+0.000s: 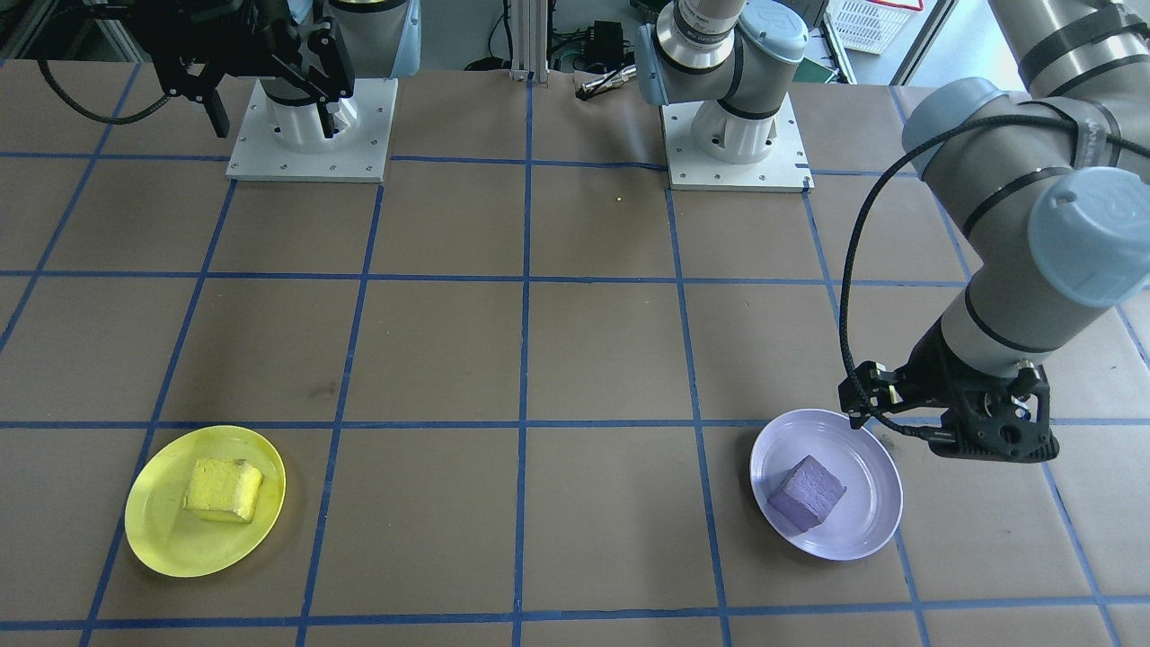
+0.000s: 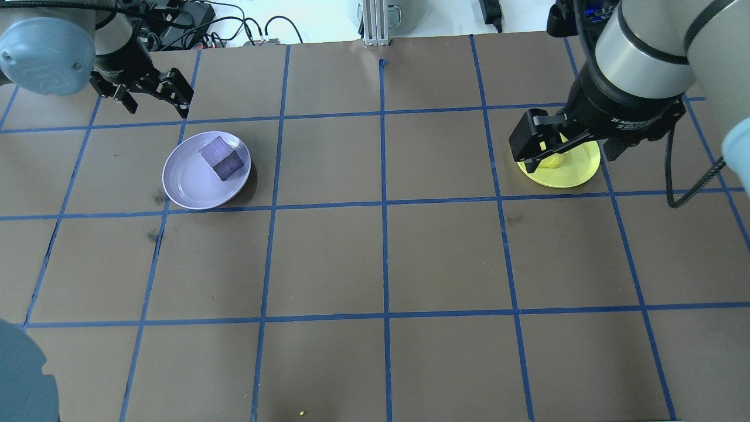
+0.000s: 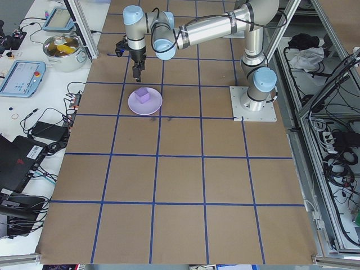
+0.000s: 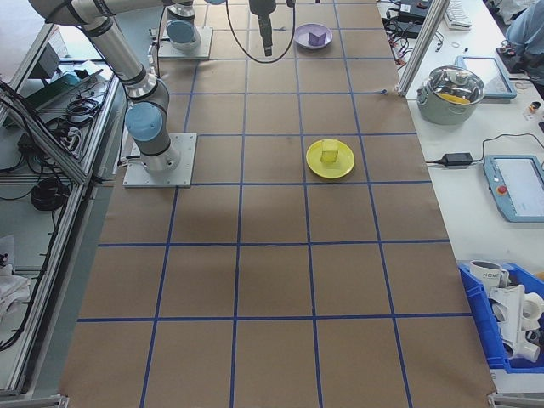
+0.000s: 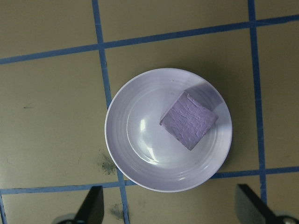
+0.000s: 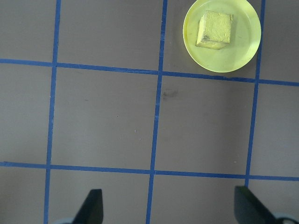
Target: Sort blocks by color into plates
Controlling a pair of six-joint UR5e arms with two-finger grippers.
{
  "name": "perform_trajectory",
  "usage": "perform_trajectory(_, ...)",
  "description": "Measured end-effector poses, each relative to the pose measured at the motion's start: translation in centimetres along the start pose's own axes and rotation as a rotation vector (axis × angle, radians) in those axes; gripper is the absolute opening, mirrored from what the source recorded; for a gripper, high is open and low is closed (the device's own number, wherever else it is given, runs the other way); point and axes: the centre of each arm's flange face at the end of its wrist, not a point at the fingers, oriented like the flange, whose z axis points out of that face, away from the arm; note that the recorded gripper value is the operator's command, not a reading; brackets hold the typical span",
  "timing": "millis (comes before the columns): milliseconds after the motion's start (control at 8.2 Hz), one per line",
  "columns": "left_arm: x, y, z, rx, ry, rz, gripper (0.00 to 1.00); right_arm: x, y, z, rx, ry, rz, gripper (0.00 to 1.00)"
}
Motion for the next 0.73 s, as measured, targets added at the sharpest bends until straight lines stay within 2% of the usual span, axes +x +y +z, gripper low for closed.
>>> perform_trajectory(488,0.2,3.5,-5.6,-0.009,-0.004,-0.115,1.0,0.0,0.1,-0.1,0.003,-0.002,0.0,1.0)
perform_trajectory(732,0.8,5.6,-9.0,0.033,-0.013,-0.131,1.0,-0.1,-0.7,0.4,-0.002,-0.007,0.0,1.0)
